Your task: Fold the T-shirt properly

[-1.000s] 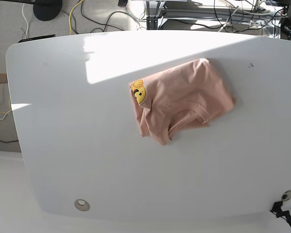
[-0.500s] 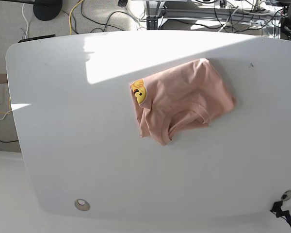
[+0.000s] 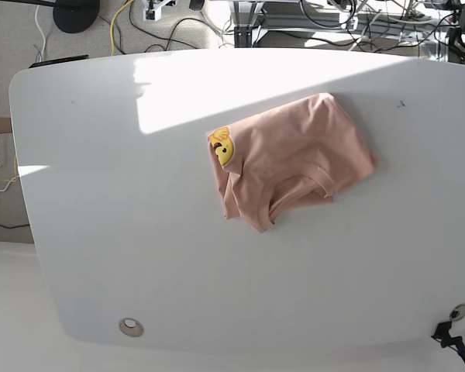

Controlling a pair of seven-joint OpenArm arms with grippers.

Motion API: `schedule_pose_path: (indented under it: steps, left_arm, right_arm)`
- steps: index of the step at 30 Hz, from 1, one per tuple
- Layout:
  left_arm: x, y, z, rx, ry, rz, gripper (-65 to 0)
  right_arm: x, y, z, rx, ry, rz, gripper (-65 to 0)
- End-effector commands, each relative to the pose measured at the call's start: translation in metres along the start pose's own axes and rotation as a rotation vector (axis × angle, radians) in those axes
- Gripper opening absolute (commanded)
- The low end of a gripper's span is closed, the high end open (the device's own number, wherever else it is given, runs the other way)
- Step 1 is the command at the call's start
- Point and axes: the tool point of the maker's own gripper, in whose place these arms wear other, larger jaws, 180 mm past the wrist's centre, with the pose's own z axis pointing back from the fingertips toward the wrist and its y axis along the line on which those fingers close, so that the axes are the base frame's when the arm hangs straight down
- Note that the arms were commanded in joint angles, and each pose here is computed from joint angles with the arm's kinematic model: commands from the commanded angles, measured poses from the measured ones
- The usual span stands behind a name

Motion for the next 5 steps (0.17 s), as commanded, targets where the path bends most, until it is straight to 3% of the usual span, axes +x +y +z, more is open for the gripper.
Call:
schedule_pose_path:
  steps: [1,5]
  left_arm:
    - [0.0005,0.0035,-0.001,0.021,0.011,-0.006,-65.0]
    - [0.0098,0.0059,-0.0059,0.054,0.032,-0.001,-65.0]
  right_arm:
    - [-0.0102,-0.0036,0.0008,-0.006,0.028,-0.01,-65.0]
    - [-0.0054,0.0018,-0.0073,-0.003,0.047,-0.024,-65.0]
